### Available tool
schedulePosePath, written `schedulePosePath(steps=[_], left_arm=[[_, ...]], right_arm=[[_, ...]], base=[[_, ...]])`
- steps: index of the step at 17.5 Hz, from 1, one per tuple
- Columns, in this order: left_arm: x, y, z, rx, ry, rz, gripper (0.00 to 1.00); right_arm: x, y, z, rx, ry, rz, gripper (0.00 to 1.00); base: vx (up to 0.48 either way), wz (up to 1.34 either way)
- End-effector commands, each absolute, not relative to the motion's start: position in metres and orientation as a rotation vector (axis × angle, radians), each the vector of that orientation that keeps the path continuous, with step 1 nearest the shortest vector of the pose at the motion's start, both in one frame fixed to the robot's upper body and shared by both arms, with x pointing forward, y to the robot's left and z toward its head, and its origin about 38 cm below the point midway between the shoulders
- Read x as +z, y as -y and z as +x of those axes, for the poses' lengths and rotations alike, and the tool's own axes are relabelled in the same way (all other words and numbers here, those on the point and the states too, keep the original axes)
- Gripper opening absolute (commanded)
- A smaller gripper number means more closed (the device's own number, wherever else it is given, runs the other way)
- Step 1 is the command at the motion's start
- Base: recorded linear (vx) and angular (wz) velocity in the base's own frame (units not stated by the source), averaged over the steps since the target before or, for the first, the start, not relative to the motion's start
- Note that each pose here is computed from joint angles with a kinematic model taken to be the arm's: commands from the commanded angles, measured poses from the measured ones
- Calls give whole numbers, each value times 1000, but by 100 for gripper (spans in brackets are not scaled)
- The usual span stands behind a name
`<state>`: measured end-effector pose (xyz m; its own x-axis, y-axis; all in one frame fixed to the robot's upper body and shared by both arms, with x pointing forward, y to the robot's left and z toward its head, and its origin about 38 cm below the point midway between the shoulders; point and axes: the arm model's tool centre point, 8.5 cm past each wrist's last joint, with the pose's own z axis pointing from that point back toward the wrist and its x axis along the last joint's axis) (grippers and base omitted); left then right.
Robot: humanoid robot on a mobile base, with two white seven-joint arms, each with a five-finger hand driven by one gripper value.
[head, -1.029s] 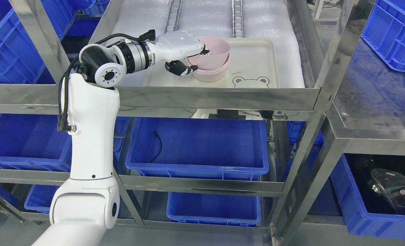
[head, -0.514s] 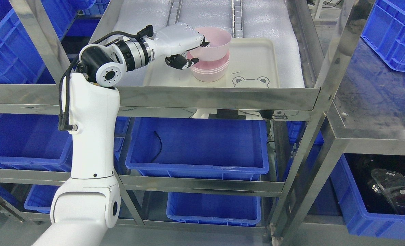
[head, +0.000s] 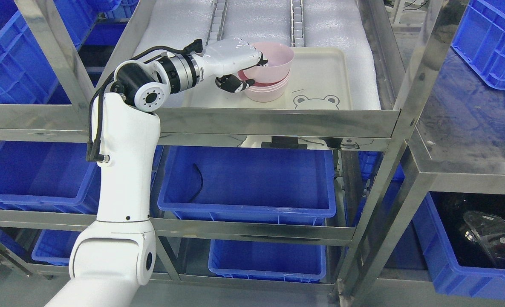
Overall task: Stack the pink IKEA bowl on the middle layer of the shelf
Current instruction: 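Lower the pink bowl onto the frog-print tray on the middle shelf, then open the left hand and lift it away from the bowl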
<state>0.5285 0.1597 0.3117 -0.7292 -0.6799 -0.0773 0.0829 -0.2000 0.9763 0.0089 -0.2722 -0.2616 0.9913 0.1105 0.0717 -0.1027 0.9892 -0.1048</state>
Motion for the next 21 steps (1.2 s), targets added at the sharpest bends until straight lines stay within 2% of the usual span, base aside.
schedulePosePath(steps=[1,3,5,6,12,14,18,21], left_arm=[[295,-165,536,-1978,1492,667,9],[296,-166,536,-1975,1494,669,11],[303,-166,536,-1971,1504,685,22],[306,-168,537,-1962,1511,690,43],[346,-175,538,-1888,1632,729,88],[374,-174,533,-1796,1811,657,92],[395,-168,521,-1645,2087,424,93],[390,-133,506,-1631,2242,185,93]], right_arm=[[-261,283,12,108,90,-118,100],[-261,283,12,108,90,-118,100],[-261,283,13,108,91,-119,100],[-261,283,12,108,90,-118,100],[-261,283,13,108,91,-119,100],[-261,283,12,108,90,-118,100],[-261,283,12,108,90,-118,100],[-261,283,12,108,90,-118,100]], base=[[0,0],[0,0],[0,0],[0,0],[0,0],[0,0],[0,0],[-6,0]])
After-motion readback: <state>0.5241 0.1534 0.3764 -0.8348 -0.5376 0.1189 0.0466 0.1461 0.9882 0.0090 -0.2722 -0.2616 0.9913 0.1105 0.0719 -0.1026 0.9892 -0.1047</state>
